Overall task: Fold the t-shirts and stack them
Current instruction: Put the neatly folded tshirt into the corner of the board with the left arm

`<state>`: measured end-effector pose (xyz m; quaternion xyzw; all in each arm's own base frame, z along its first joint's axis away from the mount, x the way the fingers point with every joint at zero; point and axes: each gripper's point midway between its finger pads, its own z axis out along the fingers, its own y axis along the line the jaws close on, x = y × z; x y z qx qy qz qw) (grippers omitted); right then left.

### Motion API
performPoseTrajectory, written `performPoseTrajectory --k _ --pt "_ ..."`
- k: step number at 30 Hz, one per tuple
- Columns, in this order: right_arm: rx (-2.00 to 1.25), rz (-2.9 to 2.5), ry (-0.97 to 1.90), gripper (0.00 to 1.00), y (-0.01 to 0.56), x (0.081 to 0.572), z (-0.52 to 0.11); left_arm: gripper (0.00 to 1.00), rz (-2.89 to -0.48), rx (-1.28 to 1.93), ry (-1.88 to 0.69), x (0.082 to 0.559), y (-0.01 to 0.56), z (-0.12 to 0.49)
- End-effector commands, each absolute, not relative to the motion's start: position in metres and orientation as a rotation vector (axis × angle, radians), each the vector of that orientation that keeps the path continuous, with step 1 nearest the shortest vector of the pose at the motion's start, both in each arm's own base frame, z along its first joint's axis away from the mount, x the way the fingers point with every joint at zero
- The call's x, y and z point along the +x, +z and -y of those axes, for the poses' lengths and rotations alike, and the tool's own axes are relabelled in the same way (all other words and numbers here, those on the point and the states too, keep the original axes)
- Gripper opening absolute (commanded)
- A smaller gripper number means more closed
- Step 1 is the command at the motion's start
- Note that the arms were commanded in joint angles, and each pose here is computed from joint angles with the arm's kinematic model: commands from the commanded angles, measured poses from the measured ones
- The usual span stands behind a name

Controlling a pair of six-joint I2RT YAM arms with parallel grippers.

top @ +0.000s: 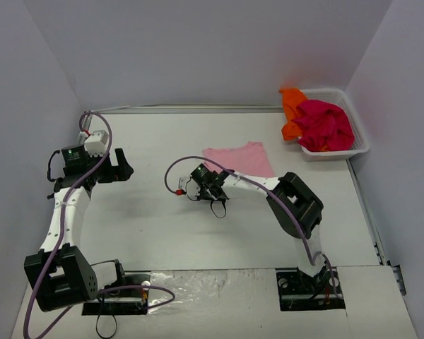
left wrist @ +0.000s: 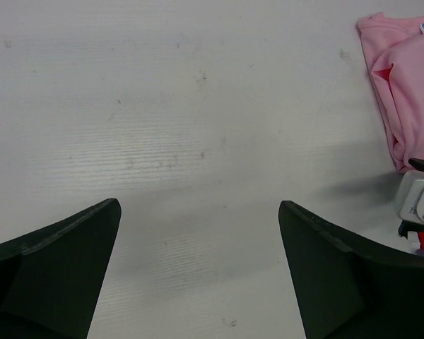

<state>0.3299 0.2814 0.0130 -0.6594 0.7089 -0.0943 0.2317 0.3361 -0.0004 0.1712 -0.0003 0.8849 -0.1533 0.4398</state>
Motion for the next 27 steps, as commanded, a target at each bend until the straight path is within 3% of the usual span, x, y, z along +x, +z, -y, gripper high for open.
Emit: performPoseTrajectory --k 1,6,16,22,23,27 --pt "-1.804 -1.963 -0.275 0.03 0.014 0.331 -0.284 0.94 -2.138 -0.01 -0.393 0.342 0.189 0.001" --pt "-1.788 -1.943 -0.273 0.0 0.025 0.332 -0.289 0.94 -2.149 -0.055 -0.496 0.351 0.187 0.011" --pt "-1.703 -1.87 -0.278 0.0 0.076 0.343 -0.301 0.97 -2.222 -0.133 -0.943 0.392 0.182 0.055" --pt "-1.71 -1.872 -0.256 0.0 0.076 0.34 -0.308 1.0 -2.348 -0.145 -1.136 0.408 0.147 0.097" --pt "-1.711 -1.873 -0.247 0.0 0.076 0.339 -0.309 0.95 -2.362 -0.166 -1.179 0.413 0.14 0.103" --pt "-1.704 -1.874 -0.252 0.0 0.079 0.34 -0.308 0.95 -2.367 -0.169 -1.225 0.427 0.132 0.128"
